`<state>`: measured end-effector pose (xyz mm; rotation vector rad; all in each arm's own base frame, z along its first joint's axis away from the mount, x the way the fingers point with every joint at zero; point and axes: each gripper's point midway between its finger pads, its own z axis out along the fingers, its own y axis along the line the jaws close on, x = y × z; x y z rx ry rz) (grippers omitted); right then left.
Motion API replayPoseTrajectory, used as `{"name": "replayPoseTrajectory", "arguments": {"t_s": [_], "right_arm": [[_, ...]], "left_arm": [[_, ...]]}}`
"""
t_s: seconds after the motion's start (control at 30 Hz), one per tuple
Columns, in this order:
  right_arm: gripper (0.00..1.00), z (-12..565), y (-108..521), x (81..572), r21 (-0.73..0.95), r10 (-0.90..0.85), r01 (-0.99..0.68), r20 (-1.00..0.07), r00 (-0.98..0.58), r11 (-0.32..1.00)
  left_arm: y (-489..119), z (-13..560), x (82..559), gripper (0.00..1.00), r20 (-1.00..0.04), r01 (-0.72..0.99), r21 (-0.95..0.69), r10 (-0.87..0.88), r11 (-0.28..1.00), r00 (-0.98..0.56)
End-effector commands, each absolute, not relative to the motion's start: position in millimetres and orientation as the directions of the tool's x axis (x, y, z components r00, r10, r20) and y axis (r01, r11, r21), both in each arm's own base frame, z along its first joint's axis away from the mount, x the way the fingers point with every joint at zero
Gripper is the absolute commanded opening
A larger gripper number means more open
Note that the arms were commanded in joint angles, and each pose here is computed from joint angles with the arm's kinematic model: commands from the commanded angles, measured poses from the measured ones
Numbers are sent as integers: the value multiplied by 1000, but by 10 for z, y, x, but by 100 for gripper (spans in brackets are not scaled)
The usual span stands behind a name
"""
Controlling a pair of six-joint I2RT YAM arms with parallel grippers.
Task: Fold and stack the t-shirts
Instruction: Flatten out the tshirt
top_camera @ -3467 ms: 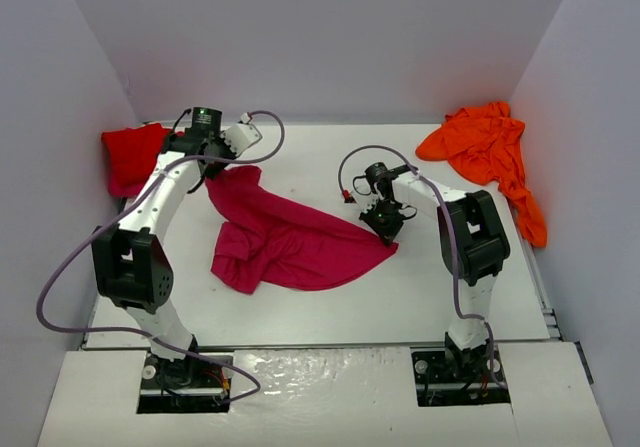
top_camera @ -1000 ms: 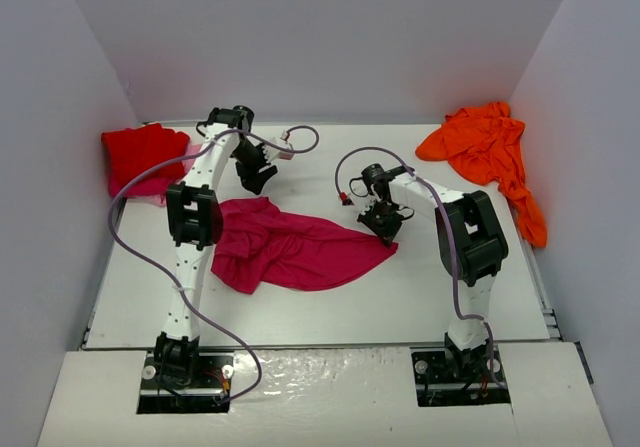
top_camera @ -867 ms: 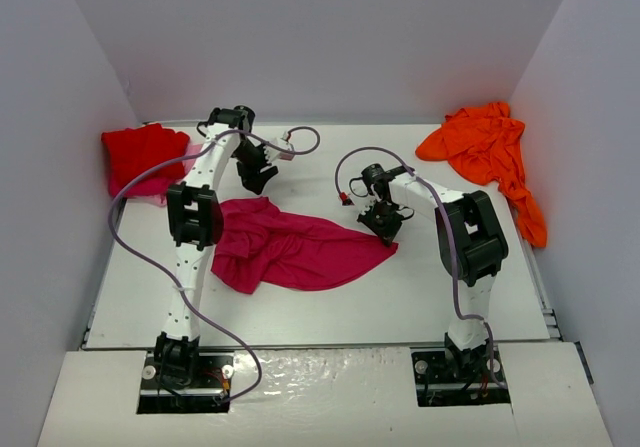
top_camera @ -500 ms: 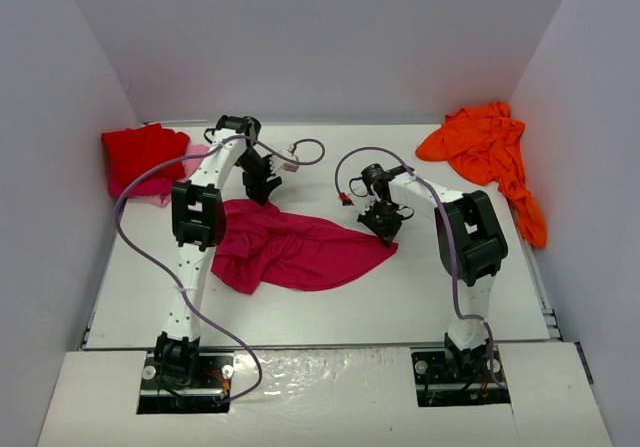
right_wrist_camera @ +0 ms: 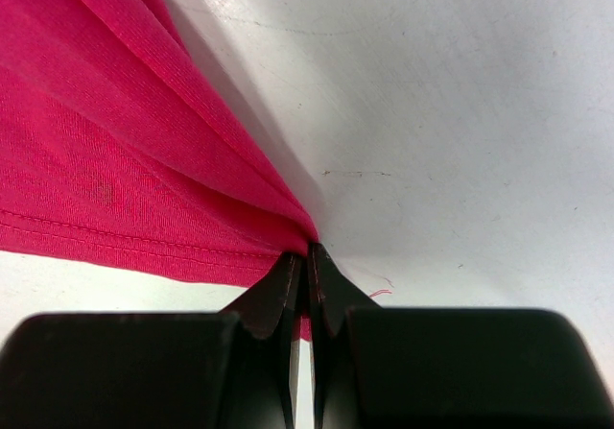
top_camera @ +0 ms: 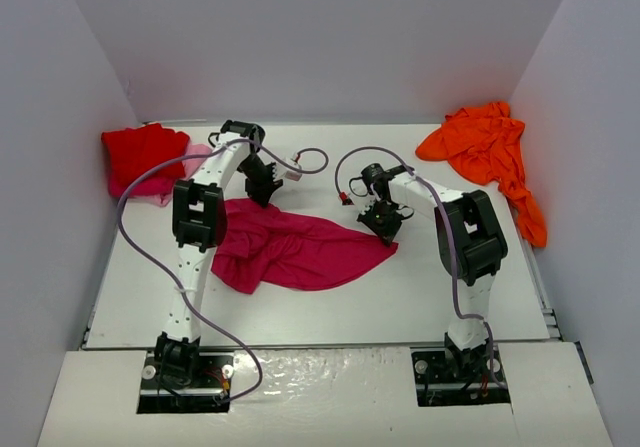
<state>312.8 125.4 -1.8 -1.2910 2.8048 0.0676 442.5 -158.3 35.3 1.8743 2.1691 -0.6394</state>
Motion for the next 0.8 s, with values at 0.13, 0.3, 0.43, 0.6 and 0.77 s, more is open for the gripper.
{"name": "replayPoseTrajectory", "arguments": {"t_s": [0.13, 0.3, 0.43, 0.6, 0.77], "right_arm": [[0, -571, 1229, 3227, 5, -758, -760, -69, -648, 650], [0, -48, 1180, 3728, -170, -755, -736, -168, -633, 655], [0, 486, 1149, 4179, -266, -729, -679, -276, -626, 684], [0, 873, 1162, 4410, -346, -717, -629, -340, -608, 697], [0, 1538, 1067, 4684, -516, -732, -527, -384, -563, 675]], "left_arm": [[-1507, 853, 3972, 0, -371, 923, -328, 870, 203, -323], [-1375, 1462, 4374, 0, -484, 935, -64, 808, 350, -335], [-1210, 1957, 4513, 0, -548, 887, 74, 762, 456, -346], [-1005, 2646, 4553, 0, -620, 773, 258, 713, 579, -327], [-855, 3095, 4446, 0, -661, 667, 343, 675, 661, -328]]}}
